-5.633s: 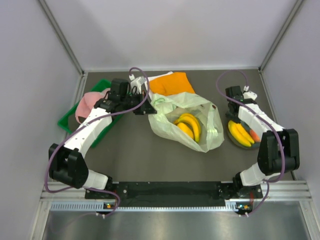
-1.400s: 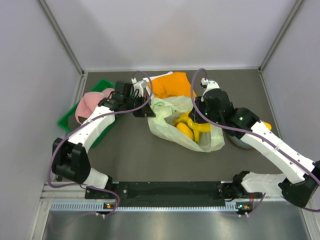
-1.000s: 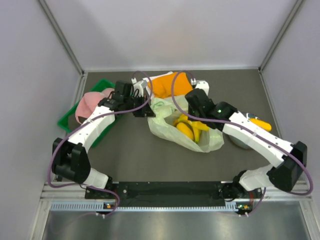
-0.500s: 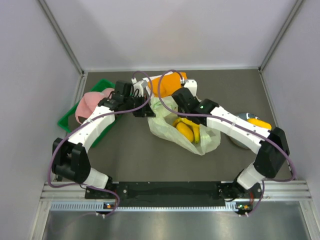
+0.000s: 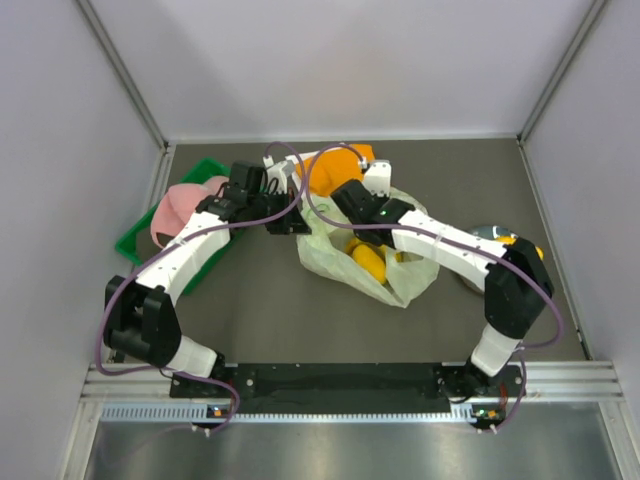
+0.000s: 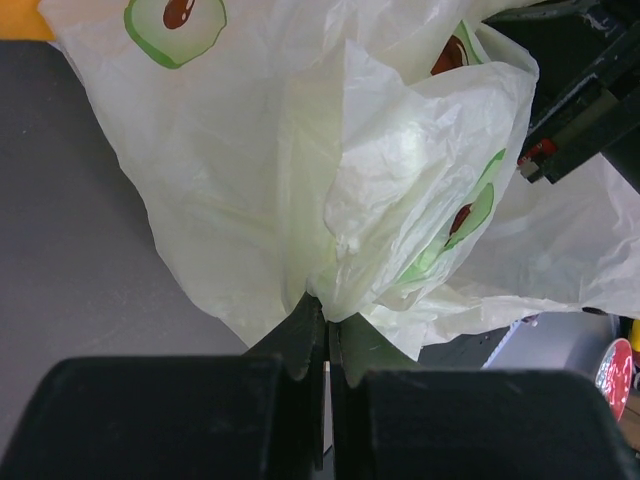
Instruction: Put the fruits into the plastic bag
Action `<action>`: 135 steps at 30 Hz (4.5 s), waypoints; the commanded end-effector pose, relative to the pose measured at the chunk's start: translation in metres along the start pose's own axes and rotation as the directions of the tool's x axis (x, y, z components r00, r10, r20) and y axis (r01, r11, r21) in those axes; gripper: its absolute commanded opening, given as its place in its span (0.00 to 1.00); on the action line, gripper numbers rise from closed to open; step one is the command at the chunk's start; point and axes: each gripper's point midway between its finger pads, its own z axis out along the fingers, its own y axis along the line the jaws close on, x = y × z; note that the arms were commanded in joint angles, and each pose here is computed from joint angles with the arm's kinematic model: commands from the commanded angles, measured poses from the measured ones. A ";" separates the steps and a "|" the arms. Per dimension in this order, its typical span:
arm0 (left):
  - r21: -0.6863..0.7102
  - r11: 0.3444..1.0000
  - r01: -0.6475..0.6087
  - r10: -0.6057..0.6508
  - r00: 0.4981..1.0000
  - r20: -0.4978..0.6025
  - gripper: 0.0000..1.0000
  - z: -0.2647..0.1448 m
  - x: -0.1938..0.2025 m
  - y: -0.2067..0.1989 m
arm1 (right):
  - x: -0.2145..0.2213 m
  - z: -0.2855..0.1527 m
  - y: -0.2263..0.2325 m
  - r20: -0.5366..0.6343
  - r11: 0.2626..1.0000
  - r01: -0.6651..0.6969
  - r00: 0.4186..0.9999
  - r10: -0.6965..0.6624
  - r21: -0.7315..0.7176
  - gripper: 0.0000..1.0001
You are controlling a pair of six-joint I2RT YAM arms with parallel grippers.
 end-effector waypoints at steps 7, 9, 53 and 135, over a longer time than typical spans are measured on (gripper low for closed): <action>0.042 0.998 -0.047 0.045 0.998 0.038 0.00 -0.009 -0.012 -0.017 | 0.002 0.022 -0.010 -0.024 0.988 -0.153 0.988 0.154 0.012 0.35; 0.042 0.998 -0.045 0.043 0.998 0.037 0.00 -0.009 -0.012 -0.016 | 0.002 0.022 -0.011 -0.028 0.989 -0.149 0.988 0.150 0.017 0.41; 0.037 0.998 -0.047 0.045 0.998 0.049 0.00 -0.010 -0.013 -0.018 | -0.070 -0.168 0.025 0.041 0.619 -0.067 0.986 0.158 -0.783 0.75; 0.028 0.998 -0.049 0.048 0.998 0.027 0.00 -0.007 -0.011 -0.014 | 0.119 0.021 -0.365 -0.036 0.667 -0.426 0.827 0.561 0.611 0.90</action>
